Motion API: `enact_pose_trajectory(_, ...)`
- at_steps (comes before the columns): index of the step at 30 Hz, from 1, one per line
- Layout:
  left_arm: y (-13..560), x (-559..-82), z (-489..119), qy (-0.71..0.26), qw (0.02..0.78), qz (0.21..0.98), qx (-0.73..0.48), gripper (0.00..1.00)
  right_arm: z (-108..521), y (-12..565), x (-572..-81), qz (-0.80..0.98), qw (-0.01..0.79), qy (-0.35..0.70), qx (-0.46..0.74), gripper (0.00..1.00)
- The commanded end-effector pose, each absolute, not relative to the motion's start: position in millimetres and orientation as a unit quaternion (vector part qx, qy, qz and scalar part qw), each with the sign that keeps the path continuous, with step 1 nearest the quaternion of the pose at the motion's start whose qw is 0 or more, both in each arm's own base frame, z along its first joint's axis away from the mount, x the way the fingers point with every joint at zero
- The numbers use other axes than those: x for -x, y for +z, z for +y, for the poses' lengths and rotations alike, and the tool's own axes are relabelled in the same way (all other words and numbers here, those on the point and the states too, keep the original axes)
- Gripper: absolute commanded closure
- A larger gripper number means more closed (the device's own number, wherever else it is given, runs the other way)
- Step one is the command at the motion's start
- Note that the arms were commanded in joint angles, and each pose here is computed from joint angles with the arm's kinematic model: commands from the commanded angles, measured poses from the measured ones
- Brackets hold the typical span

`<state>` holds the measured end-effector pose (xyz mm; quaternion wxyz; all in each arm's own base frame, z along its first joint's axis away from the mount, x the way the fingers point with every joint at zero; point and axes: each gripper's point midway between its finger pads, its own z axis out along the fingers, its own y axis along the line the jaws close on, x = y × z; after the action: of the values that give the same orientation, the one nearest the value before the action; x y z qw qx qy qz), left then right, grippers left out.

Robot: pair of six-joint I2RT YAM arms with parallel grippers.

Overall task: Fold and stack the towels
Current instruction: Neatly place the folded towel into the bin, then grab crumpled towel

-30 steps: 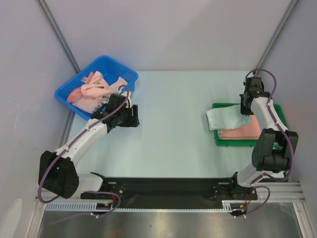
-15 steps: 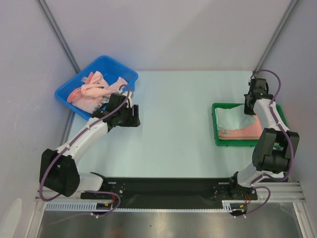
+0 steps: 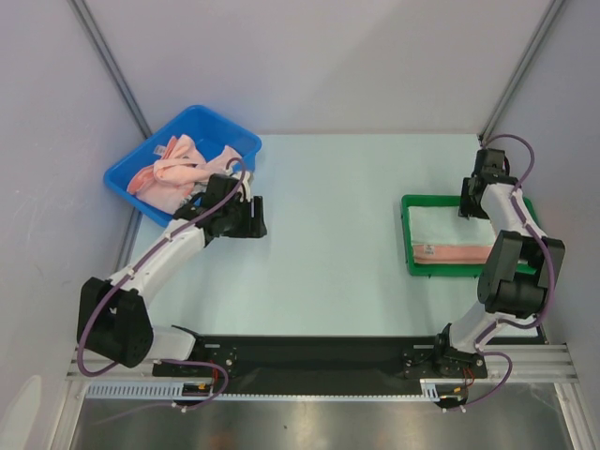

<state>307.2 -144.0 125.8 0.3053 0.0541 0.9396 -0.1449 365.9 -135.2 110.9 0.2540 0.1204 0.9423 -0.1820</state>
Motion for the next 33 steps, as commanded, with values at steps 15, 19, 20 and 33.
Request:
enact_pose_trajectory(15, 281, -403, -61, -0.008, 0.507, 0.858, 0.084, 0.23, 53, 197, -389, 0.908, 0.412, 0.042, -0.062, 0.29)
enact_pose_trajectory(19, 260, -430, -11, 0.052, 0.479, 0.866, 0.131, 0.27, 104, 221, -384, 0.893, 0.437, 0.106, -0.022, 0.00)
enact_pose_trajectory(20, 251, -433, 15, 0.081, 0.463, 0.868, 0.158, 0.27, 114, 224, -383, 0.889, 0.441, 0.120, -0.012, 0.00)
enact_pose_trajectory(33, 128, -538, 127, 0.071, 0.355, 0.889, 0.280, 0.42, 182, 243, -391, 0.862, 0.443, 0.231, 0.081, 0.00)
